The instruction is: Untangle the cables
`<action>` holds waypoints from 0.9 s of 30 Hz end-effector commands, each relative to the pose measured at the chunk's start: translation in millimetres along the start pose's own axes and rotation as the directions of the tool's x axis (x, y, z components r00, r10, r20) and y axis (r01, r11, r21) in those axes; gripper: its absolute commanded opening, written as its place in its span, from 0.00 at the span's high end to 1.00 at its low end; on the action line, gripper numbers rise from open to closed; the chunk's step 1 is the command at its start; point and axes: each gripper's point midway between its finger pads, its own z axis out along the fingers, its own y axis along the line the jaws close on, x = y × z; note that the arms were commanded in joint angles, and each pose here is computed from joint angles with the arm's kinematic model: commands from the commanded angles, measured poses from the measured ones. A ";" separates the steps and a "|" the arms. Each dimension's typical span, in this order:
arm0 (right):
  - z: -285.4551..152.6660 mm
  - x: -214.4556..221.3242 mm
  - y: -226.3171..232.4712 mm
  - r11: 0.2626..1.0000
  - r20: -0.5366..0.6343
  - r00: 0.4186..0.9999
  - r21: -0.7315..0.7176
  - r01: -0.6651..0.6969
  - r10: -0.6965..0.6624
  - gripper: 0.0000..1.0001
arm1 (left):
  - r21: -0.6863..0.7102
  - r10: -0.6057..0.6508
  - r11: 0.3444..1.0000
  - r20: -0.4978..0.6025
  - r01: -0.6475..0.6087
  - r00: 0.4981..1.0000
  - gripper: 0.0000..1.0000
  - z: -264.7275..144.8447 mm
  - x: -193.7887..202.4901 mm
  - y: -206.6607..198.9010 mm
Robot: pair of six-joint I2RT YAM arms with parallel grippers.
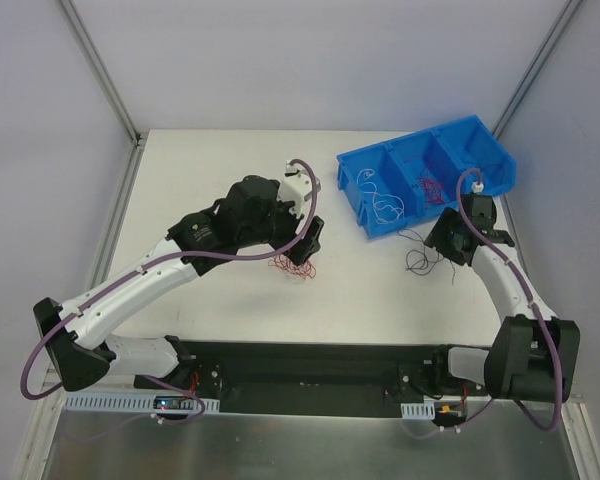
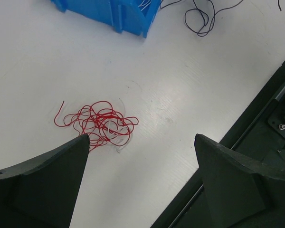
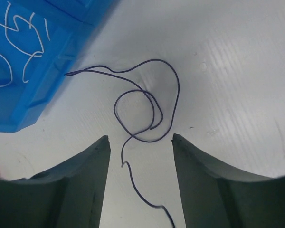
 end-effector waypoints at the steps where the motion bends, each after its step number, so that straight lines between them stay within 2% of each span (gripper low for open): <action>1: 17.4 11.2 24.2 0.983 -0.083 0.995 -0.170 -0.075 0.062 0.34 | -0.034 0.056 0.998 0.097 -0.053 0.994 0.08 -10.3 -21.7 0.1; 2: 22.0 14.9 24.8 0.982 -0.099 0.993 -0.171 -0.083 0.067 0.26 | -0.037 0.067 0.997 0.100 -0.064 0.993 0.08 -11.3 -22.2 -0.8; 5: 32.2 23.5 23.0 0.983 -0.137 0.988 -0.157 -0.093 0.072 0.19 | -0.044 0.074 0.997 0.095 -0.070 0.993 0.08 -9.8 -20.2 -2.4; 10: 43.7 35.8 8.4 0.994 -0.168 0.983 -0.069 -0.088 0.075 0.17 | -0.049 0.078 0.996 0.086 -0.074 0.993 0.08 -7.2 -17.5 -3.3; 14: 46.2 42.0 -6.7 0.999 -0.165 0.986 0.023 -0.030 0.034 0.17 | -0.051 0.079 0.996 0.075 -0.075 0.994 0.07 -4.5 -15.0 -3.0; 19: 58.1 47.8 -6.5 0.999 -0.197 0.980 0.032 0.005 0.001 0.16 | -0.047 0.079 0.996 0.066 -0.076 0.995 0.07 -1.1 -12.8 -3.6; 24: 72.8 49.8 -3.1 0.993 -0.219 0.975 0.098 0.065 -0.042 0.19 | -0.055 0.079 0.996 0.061 -0.076 0.995 0.07 0.9 -12.0 -2.2; 27: 76.6 55.3 -6.5 0.985 -0.239 0.970 0.154 0.074 -0.035 0.32 | -0.060 0.079 0.995 0.056 -0.076 0.995 0.07 2.6 -10.5 -1.2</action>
